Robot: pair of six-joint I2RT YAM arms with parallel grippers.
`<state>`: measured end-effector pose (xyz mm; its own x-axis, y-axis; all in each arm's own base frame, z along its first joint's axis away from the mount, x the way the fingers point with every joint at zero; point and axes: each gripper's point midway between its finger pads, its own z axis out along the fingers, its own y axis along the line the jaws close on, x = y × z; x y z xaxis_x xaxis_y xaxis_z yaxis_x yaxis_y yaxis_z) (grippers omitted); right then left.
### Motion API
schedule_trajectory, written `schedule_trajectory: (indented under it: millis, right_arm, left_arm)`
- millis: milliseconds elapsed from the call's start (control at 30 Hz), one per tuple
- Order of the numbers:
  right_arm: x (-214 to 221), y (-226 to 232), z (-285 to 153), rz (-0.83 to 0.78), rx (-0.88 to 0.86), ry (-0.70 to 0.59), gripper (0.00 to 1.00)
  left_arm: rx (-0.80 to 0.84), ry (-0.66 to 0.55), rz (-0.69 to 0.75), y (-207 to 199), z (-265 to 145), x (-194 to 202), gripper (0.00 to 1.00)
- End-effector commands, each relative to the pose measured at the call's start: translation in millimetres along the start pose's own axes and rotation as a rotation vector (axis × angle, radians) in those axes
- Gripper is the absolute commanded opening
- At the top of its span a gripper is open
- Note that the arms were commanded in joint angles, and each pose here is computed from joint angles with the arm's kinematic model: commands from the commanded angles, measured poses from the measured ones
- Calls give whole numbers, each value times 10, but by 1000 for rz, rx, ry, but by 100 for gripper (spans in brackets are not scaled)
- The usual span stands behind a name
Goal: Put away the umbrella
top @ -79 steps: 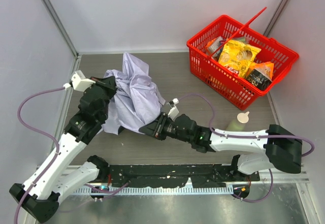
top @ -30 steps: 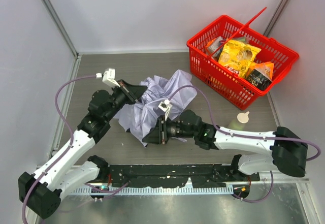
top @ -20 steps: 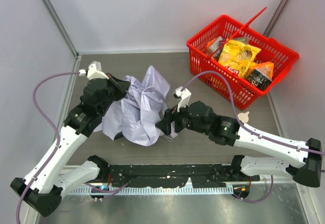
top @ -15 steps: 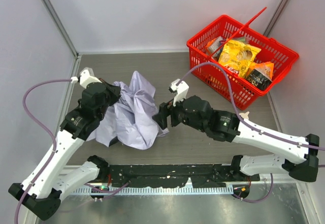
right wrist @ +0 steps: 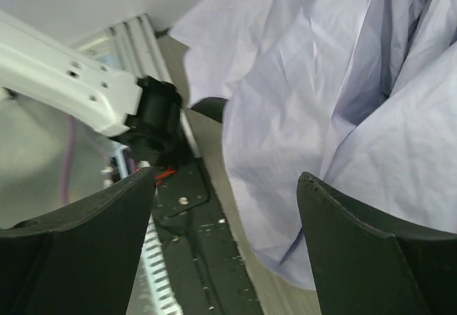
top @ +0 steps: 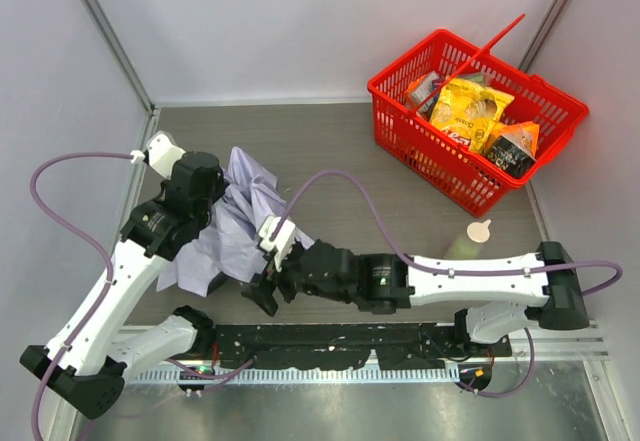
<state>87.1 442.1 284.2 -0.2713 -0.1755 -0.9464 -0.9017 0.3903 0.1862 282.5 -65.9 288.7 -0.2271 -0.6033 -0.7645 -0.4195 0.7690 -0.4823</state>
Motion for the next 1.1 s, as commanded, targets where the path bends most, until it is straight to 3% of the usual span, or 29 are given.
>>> schedule_trajectory:
  millis: [0, 100, 167, 267, 400, 533, 633, 667, 700, 733, 867, 933, 967, 1067]
  right_arm:
    - [2, -432, 236, -133, 247, -123, 85]
    - [-34, -1175, 169, -150, 637, -112, 86]
    - [-25, -1530, 102, -126, 735, -96, 82]
    - [-182, -1854, -132, -149, 785, -113, 64]
    - [-236, -1885, -168, -251, 597, -78, 52]
    - [-156, -2242, -154, -257, 585, -8, 34]
    - [-34, -2275, -193, -173, 608, 157, 36]
    - [-53, -2207, -219, -72, 614, 141, 38]
    - [19, -2166, -301, -3, 622, 154, 46]
    - [-29, -2013, -371, 151, 586, 93, 52]
    - [273, -1563, -494, 524, 427, 65, 64]
    - [186, -1332, -520, 660, 308, -2, 68]
    - [32, -1130, -560, 754, 205, -48, 75]
    - [-244, -709, -530, 910, -41, -189, 79]
  left_arm:
    - [-6, -65, -134, -140, -79, -296, 0]
    - [24, -30, -135, -202, -89, -245, 0]
    - [60, -11, -114, -238, -125, -220, 0]
    - [140, 6, -31, -313, -150, -165, 0]
    - [229, 40, 93, -379, -177, -56, 0]
    - [341, 82, 115, -494, -248, 75, 0]
    - [280, 34, 44, -392, -208, -6, 0]
    - [257, 9, 17, -364, -191, -59, 0]
    - [232, -26, -6, -334, -168, -125, 0]
    - [219, -64, -26, -325, -141, -192, 0]
    - [187, -223, -108, -325, -18, -430, 0]
    - [221, -285, -141, -428, 20, -530, 0]
    - [229, -303, -136, -466, 44, -553, 0]
    - [208, -327, -128, -521, 101, -608, 0]
